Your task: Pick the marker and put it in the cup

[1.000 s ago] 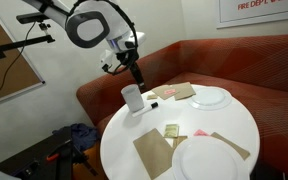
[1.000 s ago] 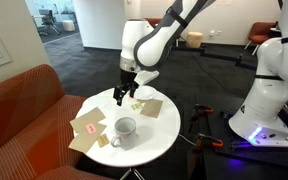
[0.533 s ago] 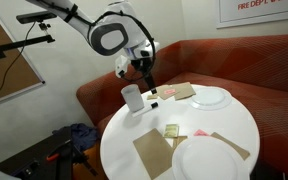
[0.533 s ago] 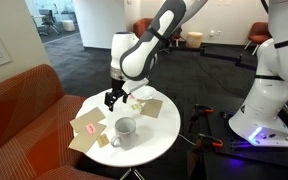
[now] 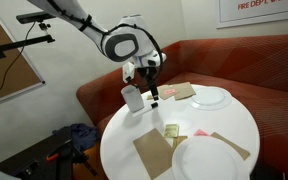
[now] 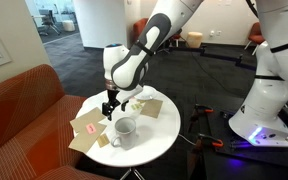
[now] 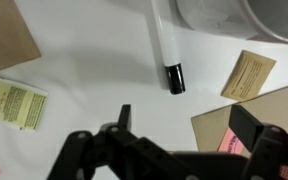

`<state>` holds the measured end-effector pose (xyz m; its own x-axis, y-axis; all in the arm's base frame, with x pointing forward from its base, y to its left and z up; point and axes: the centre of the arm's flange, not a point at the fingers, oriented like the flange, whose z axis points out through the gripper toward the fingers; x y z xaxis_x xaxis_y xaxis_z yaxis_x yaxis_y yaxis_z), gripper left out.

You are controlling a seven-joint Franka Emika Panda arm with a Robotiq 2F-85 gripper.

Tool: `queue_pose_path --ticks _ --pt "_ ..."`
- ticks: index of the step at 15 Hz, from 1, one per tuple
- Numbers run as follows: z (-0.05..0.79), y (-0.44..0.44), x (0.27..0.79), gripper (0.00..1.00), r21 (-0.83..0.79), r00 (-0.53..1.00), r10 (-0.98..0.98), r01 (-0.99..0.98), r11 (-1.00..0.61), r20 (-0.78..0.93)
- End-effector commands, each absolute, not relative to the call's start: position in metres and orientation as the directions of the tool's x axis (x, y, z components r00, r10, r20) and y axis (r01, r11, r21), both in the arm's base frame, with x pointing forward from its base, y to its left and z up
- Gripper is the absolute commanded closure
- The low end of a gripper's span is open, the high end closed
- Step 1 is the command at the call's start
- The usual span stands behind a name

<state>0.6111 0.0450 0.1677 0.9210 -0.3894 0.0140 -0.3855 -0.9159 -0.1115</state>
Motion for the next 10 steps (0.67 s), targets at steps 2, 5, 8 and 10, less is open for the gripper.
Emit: queue_pose_path --ticks 2,5,8,10 --pt "0.152 0.054 0.628 0.0 -0.065 0.915 -0.4 -0.403 -0.913 -0.054" --pt "0.14 0.056 0.63 0.0 -0.051 0.916 -0.391 -0.397 -0.917 -0.088" --pt "0.13 0.056 0.634 0.0 -0.042 0.915 -0.388 -0.394 -0.918 -0.109" --pt "0.123 0.056 0.636 0.0 -0.039 0.915 -0.387 -0.393 -0.919 -0.117"
